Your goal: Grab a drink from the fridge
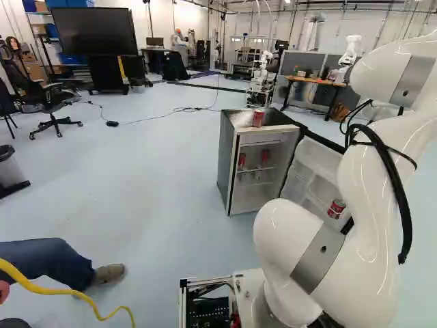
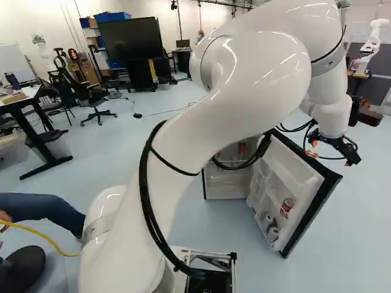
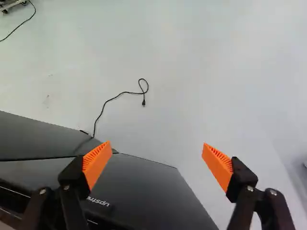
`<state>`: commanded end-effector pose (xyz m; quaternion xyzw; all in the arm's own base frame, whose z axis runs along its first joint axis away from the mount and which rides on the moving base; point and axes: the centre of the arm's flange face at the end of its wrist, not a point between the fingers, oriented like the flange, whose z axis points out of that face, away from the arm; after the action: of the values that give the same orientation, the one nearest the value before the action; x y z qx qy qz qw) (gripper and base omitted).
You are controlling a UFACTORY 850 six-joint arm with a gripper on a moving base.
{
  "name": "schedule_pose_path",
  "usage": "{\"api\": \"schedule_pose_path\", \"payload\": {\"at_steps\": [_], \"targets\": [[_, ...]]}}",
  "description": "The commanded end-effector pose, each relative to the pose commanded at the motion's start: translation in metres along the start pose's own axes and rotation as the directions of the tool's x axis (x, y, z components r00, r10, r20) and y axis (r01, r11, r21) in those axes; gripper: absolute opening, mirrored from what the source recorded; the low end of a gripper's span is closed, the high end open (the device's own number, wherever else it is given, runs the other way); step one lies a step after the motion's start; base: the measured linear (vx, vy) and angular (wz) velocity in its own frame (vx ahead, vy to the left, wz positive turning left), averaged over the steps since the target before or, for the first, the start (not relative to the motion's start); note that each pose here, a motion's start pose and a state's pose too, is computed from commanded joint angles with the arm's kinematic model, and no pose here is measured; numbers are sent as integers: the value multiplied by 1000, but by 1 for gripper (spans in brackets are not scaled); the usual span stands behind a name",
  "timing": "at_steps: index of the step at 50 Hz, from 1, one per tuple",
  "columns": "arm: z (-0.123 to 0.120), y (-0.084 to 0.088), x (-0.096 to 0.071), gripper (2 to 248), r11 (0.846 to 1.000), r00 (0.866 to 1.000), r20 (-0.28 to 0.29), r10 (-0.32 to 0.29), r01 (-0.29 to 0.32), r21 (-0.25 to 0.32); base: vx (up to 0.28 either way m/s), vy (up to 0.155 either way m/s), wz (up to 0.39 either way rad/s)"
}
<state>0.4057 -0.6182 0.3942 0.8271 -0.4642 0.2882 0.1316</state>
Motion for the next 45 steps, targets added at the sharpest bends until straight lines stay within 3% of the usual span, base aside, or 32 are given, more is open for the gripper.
{"api": "schedule_pose_path", "payload": {"at_steps": [23, 45], "targets": [[28, 1, -15, 247, 1000, 999, 53, 1, -1, 1, 0, 0, 0], [31, 1, -22, 247, 1000, 994, 107, 1, -2, 8, 0, 0, 0]]}}
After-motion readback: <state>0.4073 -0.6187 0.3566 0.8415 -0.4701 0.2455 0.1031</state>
